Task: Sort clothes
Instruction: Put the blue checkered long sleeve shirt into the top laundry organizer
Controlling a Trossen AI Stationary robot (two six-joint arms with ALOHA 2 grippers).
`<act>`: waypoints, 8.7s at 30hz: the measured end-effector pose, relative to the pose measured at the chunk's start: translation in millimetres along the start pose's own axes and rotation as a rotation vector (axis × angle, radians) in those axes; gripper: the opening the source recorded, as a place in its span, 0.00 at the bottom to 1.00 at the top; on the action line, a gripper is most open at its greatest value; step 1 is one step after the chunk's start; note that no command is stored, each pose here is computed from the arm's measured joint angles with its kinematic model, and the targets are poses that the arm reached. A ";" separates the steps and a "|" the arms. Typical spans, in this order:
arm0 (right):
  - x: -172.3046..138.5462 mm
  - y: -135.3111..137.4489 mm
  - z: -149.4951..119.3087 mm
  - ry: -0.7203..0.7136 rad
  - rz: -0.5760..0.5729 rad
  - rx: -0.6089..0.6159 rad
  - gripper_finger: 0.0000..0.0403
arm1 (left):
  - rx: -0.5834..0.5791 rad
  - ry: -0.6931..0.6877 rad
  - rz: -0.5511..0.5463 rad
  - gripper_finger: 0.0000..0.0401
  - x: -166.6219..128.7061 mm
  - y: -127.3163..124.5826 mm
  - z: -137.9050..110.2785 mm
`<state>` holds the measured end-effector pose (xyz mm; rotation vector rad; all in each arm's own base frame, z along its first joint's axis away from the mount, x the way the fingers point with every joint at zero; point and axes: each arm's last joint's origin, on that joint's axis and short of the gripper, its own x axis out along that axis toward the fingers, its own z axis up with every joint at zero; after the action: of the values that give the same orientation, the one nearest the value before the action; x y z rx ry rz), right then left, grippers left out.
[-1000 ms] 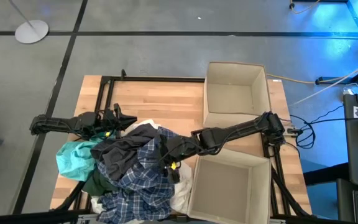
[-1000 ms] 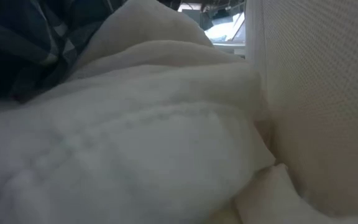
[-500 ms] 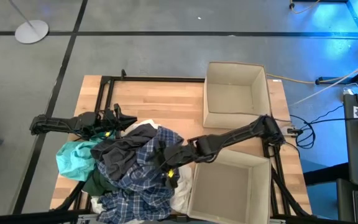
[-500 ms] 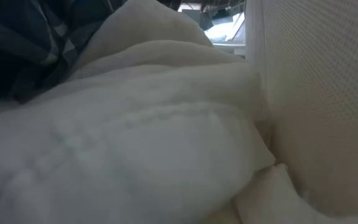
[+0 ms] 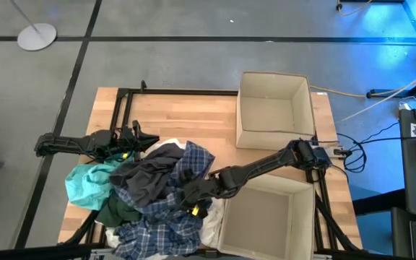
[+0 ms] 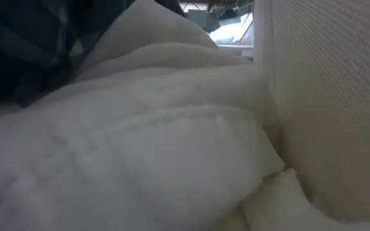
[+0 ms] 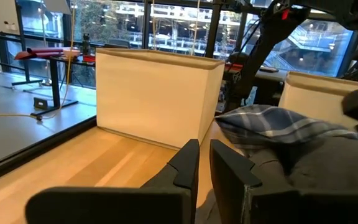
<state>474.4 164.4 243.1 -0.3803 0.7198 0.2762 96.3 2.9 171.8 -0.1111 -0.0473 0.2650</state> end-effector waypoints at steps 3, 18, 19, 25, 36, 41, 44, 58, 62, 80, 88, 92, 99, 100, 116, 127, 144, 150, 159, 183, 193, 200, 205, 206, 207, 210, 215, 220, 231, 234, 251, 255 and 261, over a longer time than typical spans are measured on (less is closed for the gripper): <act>-2.7 0.5 -8.1 0.097 -0.016 -0.015 0.95 | 0.000 0.000 0.000 0.07 0.0 0.0 0.0; 37.2 -7.8 -33.1 0.174 -0.185 0.013 0.91 | 0.008 0.000 0.000 0.07 0.0 0.0 -0.1; 42.8 -8.5 -35.5 0.172 -0.191 0.016 0.89 | 0.005 0.000 0.000 0.07 0.0 0.0 -0.1; 54.0 -15.5 -41.0 0.162 -0.213 0.035 0.69 | -0.015 0.001 0.000 0.07 0.0 0.0 -0.1; 55.8 -22.2 -38.6 0.124 -0.240 0.034 0.31 | -0.010 0.001 -0.001 0.07 0.0 0.0 -0.1; 55.8 -23.0 -38.4 0.123 -0.248 0.017 0.20 | -0.002 0.000 -0.001 0.07 0.0 -0.1 -0.1; 54.4 -23.0 -38.0 0.129 -0.244 -0.002 0.07 | 0.001 0.000 -0.001 0.07 0.0 0.0 -0.1; -32.6 -37.6 1.1 0.076 -0.342 -0.022 0.04 | -0.002 0.000 0.000 0.07 0.0 0.0 -0.1; -67.7 -46.1 15.1 0.026 -0.431 -0.025 0.04 | -0.003 0.000 0.001 0.07 0.0 0.0 -0.1; -218.2 -95.5 55.1 -0.271 -0.831 -0.044 0.04 | 0.002 -0.004 -0.001 0.07 0.0 -0.1 0.2; -281.7 -141.2 49.9 -0.354 -1.048 -0.049 0.04 | -0.001 -0.004 -0.001 0.07 0.0 -0.1 0.2; -307.8 -158.1 43.8 -0.358 -1.137 -0.084 0.04 | -0.001 -0.003 -0.001 0.07 0.0 -0.1 0.0; -347.3 -181.8 30.2 -0.327 -1.282 -0.142 0.04 | -0.026 -0.003 -0.001 0.07 0.0 -0.1 0.0; -352.6 -184.3 28.4 -0.324 -1.300 -0.152 0.04 | -0.027 -0.003 -0.001 0.07 0.0 -0.1 0.0; -471.0 -227.3 3.3 -0.199 -1.686 -0.264 0.04 | -0.046 -0.005 -0.001 0.07 0.0 -0.1 0.2; -472.3 -254.1 -43.4 0.190 -1.574 -0.075 0.04 | -0.067 -0.006 -0.001 0.07 0.0 -0.1 0.3; -397.8 -244.6 -138.1 0.497 -1.117 0.489 0.04 | -0.097 -0.003 0.000 0.07 0.0 0.0 0.1; -362.2 -225.8 -179.6 0.552 -1.024 0.572 0.04 | -0.098 -0.003 0.000 0.07 0.0 0.0 0.1; -321.6 -223.7 -267.5 0.512 -0.755 0.861 0.04 | -0.103 -0.003 0.000 0.07 0.0 0.0 0.1; -357.5 -225.9 -269.0 0.456 -0.574 1.103 0.57 | -0.105 -0.004 0.007 0.07 0.0 0.2 0.1; -370.3 -228.4 -187.1 -0.021 -0.381 0.856 0.61 | -0.091 -0.005 0.013 0.07 0.0 0.3 0.1; -302.8 -210.0 -127.7 -0.043 -0.270 0.461 0.60 | -0.087 -0.010 0.041 0.07 0.0 1.2 0.3; -252.7 -198.7 -107.9 0.106 -0.357 0.286 0.60 | -0.087 -0.010 0.042 0.07 0.0 1.2 0.4; -244.2 -198.5 -106.9 0.147 -0.368 0.275 0.60 | -0.087 -0.010 0.042 0.07 0.0 1.2 0.4; -235.4 -199.3 -107.0 0.191 -0.369 0.271 0.60 | -0.087 -0.010 0.042 0.07 0.0 1.2 0.4; -211.8 -203.9 -111.0 0.305 -0.325 0.306 0.60 | -0.087 -0.010 0.042 0.07 0.0 1.2 0.4; -178.7 -209.2 -126.6 0.507 -0.298 0.375 0.60 | -0.087 -0.010 0.042 0.07 0.0 1.2 0.3; -158.3 -209.8 -137.1 0.623 -0.281 0.369 0.60 | -0.076 -0.009 0.042 0.07 0.0 1.2 0.3; -150.5 -207.6 -143.8 0.689 -0.238 0.356 0.49 | -0.071 -0.008 0.042 0.07 0.0 1.2 0.2; -150.7 -207.3 -144.2 0.696 -0.228 0.337 0.32 | -0.071 -0.008 0.042 0.07 0.0 1.2 0.2; -246.4 -232.4 -81.3 0.524 -0.665 0.232 0.02 | -0.078 -0.009 0.041 0.07 0.0 1.2 0.3; -300.2 -234.2 -80.0 0.519 -0.897 0.272 0.02 | -0.079 -0.009 0.041 0.07 0.0 1.2 0.3; -362.0 -226.5 -101.6 0.546 -1.052 0.451 0.01 | -0.080 -0.009 0.041 0.07 0.0 1.2 0.3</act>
<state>238.4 -123.7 475.4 -0.3560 0.9849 -1.0047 95.9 4.1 171.9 -0.1905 -0.0646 0.3047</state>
